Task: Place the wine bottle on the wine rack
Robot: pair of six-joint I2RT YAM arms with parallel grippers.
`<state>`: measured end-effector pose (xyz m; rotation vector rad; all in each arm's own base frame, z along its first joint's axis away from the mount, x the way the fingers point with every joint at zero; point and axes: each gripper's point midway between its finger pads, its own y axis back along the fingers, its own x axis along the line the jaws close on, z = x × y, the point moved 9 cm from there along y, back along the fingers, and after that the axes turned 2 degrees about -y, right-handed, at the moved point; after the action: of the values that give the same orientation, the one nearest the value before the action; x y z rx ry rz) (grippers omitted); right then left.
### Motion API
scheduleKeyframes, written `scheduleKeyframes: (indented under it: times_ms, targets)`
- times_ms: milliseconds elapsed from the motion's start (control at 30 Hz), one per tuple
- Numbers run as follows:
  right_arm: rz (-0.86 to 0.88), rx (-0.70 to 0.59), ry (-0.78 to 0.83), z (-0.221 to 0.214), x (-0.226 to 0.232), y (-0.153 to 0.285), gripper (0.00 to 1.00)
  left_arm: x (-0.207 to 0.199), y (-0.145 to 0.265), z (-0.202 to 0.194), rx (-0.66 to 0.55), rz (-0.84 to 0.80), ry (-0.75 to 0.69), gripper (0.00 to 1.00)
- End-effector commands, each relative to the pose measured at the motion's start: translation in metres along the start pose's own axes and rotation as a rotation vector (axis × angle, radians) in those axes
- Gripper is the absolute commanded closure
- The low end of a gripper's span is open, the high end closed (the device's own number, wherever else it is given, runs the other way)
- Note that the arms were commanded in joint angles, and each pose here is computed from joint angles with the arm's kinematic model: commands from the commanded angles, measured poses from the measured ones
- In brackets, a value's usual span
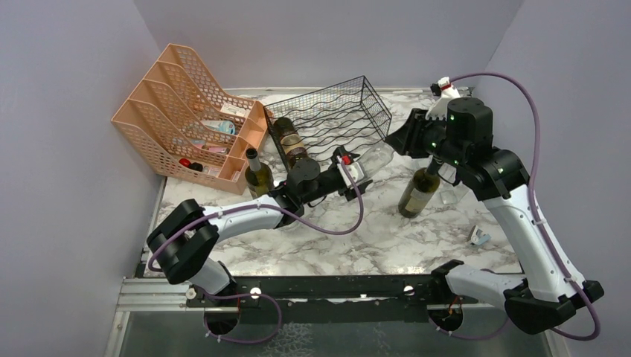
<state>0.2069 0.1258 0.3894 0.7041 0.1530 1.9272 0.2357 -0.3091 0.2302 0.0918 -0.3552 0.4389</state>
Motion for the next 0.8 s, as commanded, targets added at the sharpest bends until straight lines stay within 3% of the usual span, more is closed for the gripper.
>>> scheduleKeyframes:
  times_ms: [0,100,300,367,433,567,767]
  targets:
    - [0.093,-0.137,-0.048,0.02,0.015,0.017,0.99,0.001,-0.013,0.007,-0.069,-0.035,-0.074,0.24]
    - [0.092,-0.132,-0.051,0.018,0.014,0.019,0.99,0.001,-0.017,0.006,-0.07,-0.038,-0.087,0.35]
    - [0.055,-0.108,-0.011,0.014,0.009,0.022,0.96,0.009,-0.016,0.018,-0.096,-0.01,-0.146,0.72]
    - [0.041,-0.096,0.01,0.011,0.006,0.021,0.88,0.011,-0.014,0.023,-0.11,-0.008,-0.179,0.83]
    - [0.037,-0.083,0.033,0.009,0.005,0.022,0.7,0.013,-0.012,0.027,-0.12,-0.006,-0.223,1.0]
    - [0.043,-0.097,0.08,0.007,0.002,0.028,0.4,0.018,-0.006,0.031,-0.132,-0.006,-0.378,1.0]
    - [0.075,-0.117,0.171,0.006,0.001,0.04,0.31,0.039,-0.01,0.052,-0.158,0.027,-0.689,1.0]
